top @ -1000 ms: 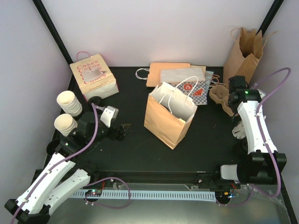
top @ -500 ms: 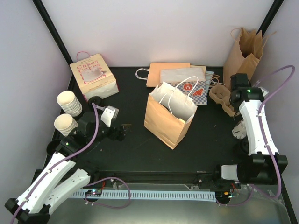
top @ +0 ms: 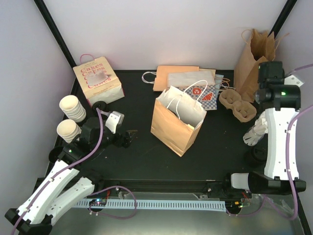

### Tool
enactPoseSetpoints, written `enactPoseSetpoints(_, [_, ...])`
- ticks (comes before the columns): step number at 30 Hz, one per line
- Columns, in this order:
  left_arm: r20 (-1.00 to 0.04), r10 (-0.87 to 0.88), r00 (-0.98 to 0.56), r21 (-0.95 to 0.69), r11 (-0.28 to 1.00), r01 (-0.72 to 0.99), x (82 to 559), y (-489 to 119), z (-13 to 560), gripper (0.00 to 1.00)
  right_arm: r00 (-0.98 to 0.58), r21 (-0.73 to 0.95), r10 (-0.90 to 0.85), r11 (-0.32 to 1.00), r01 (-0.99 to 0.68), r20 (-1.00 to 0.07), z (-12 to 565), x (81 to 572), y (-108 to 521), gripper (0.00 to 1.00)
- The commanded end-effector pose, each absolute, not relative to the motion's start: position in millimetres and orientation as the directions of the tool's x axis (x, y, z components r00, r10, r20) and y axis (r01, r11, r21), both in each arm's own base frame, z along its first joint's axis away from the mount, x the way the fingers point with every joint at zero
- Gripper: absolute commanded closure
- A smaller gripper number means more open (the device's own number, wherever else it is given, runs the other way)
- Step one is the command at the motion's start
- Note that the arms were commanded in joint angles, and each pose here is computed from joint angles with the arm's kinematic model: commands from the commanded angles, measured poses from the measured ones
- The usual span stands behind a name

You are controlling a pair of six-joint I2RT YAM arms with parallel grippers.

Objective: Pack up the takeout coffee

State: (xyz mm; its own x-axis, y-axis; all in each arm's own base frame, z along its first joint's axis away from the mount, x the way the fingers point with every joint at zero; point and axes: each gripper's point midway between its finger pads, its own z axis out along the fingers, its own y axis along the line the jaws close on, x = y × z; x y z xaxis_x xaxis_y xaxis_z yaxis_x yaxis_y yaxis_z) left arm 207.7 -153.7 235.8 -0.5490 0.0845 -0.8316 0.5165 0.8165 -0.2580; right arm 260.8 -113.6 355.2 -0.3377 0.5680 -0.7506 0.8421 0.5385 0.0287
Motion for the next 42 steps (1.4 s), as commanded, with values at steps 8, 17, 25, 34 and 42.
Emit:
enactPoseSetpoints(8, [-0.842,0.092,-0.532,-0.246,0.811,0.530,209.4,-154.5,238.9,0.01,-0.315,0.241,0.598,0.668,0.704,-0.736,416.8,243.8,-81.5,0.96])
enactPoseSetpoints(17, [-0.840,0.096,-0.534,-0.247,0.809,0.534,209.7,-155.6,237.7,0.01,-0.415,0.465,0.576,0.816,0.343,-0.705,450.7,261.8,-13.2,0.99])
enactPoseSetpoints(25, [-0.837,0.102,-0.537,-0.246,0.807,0.537,209.8,-156.4,235.6,0.01,-0.452,0.619,0.516,0.777,-0.109,-0.728,488.0,259.7,57.4,0.99])
enactPoseSetpoints(34, [-0.835,0.108,-0.539,-0.244,0.806,0.539,211.4,-157.7,234.1,0.01,-0.324,0.620,0.528,0.653,-0.435,-0.785,541.4,228.2,89.7,0.99])
enactPoseSetpoints(42, [-0.833,0.114,-0.541,-0.242,0.804,0.542,211.9,-158.7,232.8,0.01,-0.405,0.613,0.483,0.431,-0.663,-0.777,572.6,210.0,127.0,0.99])
